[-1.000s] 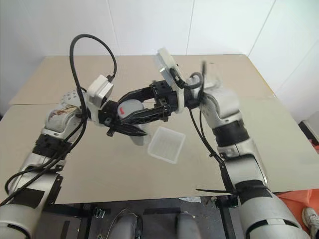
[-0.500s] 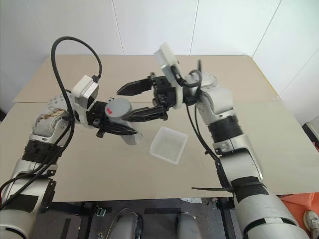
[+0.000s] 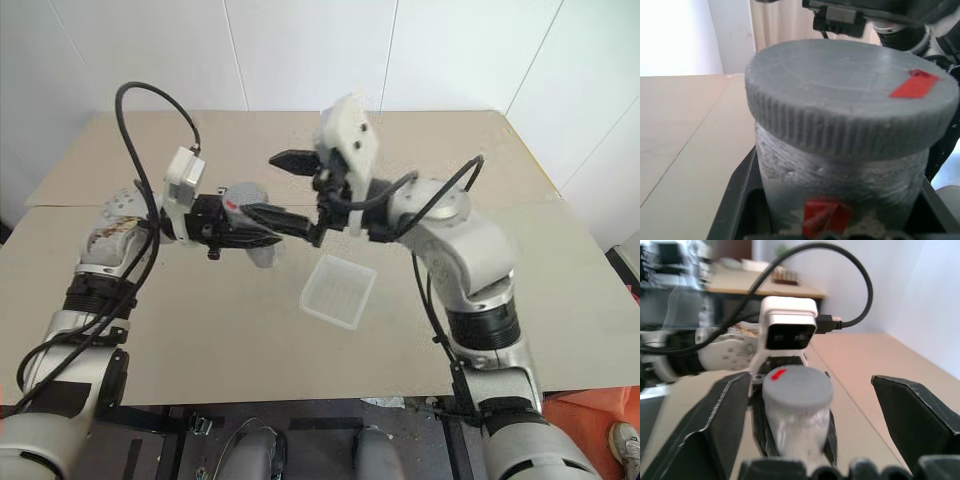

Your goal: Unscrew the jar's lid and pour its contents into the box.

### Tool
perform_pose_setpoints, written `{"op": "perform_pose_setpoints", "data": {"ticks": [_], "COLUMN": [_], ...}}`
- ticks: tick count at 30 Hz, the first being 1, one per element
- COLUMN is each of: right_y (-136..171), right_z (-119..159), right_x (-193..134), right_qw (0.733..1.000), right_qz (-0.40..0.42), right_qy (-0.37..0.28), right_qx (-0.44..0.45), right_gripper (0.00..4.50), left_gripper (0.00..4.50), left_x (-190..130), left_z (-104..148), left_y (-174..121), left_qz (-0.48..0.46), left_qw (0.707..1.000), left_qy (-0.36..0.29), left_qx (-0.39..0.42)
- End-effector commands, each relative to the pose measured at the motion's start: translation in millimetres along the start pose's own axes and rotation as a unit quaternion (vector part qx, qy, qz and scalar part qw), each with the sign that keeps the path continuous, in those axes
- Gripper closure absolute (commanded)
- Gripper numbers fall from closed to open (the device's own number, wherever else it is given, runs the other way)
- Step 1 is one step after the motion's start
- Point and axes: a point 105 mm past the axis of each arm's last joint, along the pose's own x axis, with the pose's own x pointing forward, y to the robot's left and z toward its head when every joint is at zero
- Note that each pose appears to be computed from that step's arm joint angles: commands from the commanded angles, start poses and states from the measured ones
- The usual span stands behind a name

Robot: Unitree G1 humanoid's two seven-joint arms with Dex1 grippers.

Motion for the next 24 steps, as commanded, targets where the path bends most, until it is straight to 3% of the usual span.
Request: {"op": "perform_pose_setpoints", "data": {"ticks": [1, 14, 24], "right_y": [4, -13, -40], "right_z": [8, -2, -7], "right_x": [10, 34, -5], "right_qw": [0.999, 0.995, 0.993], "right_qz": [-0.042, -0.093, -0.115], "right_qy": [0.004, 0.018, 0.024], "right_qx": [-0.023, -0.009, -0.019], "right_gripper": [0.05, 0.05, 0.05], "left_gripper": [2.59, 2.59, 2.59], "left_x": [3, 8, -7], "left_z": [13, 17, 16], "left_y": [3, 3, -4], "left_qz": [-0.015, -0.039, -0.029], "left_qw": [0.999, 0.998, 0.999], "left_qy": [0.003, 0.001, 0.008], "left_qx": [0.031, 0.039, 0.036]}}
